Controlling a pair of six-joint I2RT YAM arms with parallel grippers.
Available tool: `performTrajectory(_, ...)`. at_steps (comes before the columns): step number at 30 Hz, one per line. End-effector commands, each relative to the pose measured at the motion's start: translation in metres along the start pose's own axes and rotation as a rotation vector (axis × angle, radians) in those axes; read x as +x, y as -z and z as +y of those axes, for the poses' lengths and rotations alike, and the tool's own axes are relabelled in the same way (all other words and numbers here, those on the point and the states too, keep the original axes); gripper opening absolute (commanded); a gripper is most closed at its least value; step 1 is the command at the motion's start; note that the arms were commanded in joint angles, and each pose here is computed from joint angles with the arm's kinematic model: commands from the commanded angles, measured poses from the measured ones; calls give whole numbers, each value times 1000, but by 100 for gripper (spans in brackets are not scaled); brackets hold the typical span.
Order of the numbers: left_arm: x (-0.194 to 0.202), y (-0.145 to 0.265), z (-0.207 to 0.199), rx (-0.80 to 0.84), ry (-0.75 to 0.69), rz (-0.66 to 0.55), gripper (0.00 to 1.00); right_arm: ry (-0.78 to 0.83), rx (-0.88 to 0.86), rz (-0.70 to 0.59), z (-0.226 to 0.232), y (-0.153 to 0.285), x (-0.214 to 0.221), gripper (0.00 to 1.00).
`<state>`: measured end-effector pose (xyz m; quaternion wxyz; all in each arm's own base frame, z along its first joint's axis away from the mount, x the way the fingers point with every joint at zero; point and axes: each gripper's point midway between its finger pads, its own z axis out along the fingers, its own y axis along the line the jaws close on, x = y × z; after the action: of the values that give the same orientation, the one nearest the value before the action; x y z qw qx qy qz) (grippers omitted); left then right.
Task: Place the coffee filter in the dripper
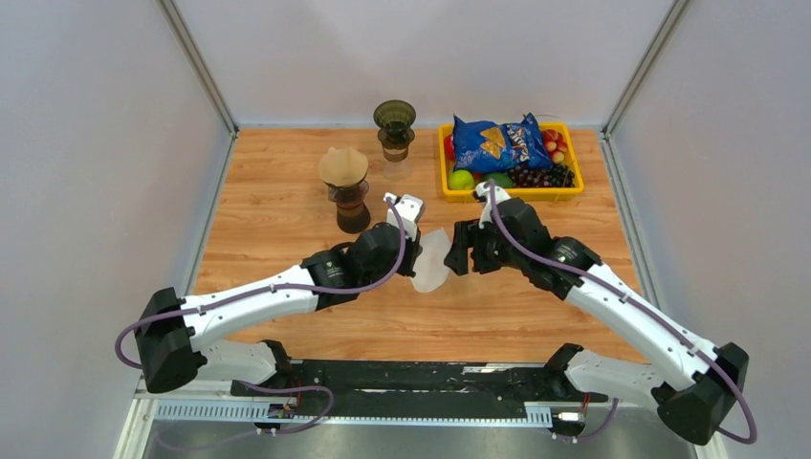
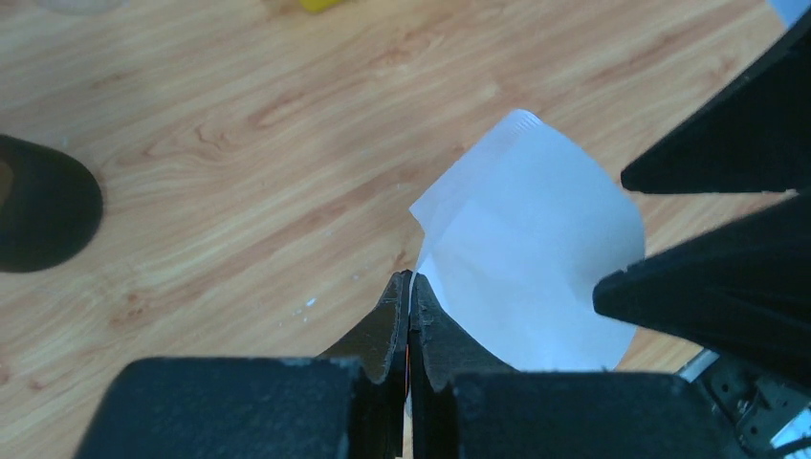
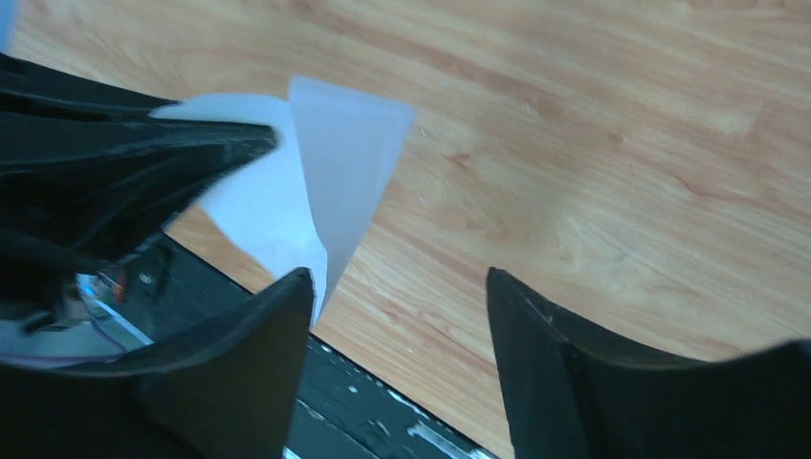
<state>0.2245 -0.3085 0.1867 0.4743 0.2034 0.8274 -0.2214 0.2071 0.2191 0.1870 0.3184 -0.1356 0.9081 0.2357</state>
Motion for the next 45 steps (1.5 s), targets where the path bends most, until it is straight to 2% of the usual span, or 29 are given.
performTrajectory(1,-42,-1,1,-56,49,-87,0,-63,-80,-312,19,36,-63,77)
performTrajectory(4,-55,-5,2,-70,60,-103,0,-124,-36,-462,5,63,-76,97)
performTrajectory(5,-58,-6,3,-75,62,-104,0,-141,-24,-502,0,70,-78,99)
performTrajectory(13,-114,-14,25,-157,28,-187,0,-222,103,-699,-39,106,-79,100)
performTrajectory(18,-164,-26,60,-233,17,-253,0,-221,152,-716,-50,106,-75,100)
performTrajectory(21,-179,-40,81,-266,3,-249,0,-221,176,-707,-55,101,-72,100)
performTrajectory(31,-248,-80,161,-318,79,-337,0,-216,240,-675,-66,85,-65,100)
performTrajectory(35,-262,-108,178,-311,100,-333,0,-218,259,-672,-69,83,-65,100)
performTrajectory(40,-254,-136,200,-350,110,-274,0,-211,280,-674,-73,82,-64,100)
performTrajectory(45,-254,-139,219,-404,107,-264,0,-208,289,-677,-75,83,-64,100)
